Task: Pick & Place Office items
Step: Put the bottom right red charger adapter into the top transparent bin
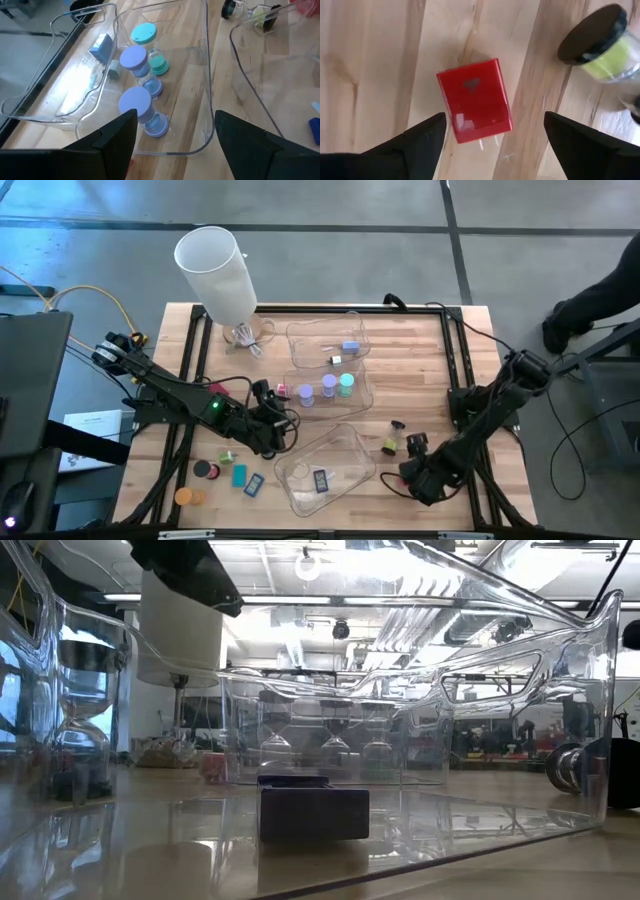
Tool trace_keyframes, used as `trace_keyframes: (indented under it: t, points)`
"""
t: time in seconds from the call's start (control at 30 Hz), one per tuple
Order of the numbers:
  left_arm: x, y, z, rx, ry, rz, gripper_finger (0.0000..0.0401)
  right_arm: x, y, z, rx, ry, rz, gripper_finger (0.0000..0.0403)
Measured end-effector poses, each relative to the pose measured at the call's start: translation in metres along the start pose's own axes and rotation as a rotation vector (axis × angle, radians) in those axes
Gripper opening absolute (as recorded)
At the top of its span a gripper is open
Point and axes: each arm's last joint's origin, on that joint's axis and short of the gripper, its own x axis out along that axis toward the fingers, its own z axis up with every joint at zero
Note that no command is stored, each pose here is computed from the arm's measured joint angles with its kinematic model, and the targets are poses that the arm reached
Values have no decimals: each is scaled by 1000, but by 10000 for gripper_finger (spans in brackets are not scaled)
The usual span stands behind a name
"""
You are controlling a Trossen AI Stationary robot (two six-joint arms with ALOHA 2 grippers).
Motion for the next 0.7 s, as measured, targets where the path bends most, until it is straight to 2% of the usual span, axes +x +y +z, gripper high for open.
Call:
trace_keyframes:
  t: [0.7]
  points:
    - [0, -2, -1, -65, 30, -58, 257, 32, 12, 8, -66, 19, 5, 325]
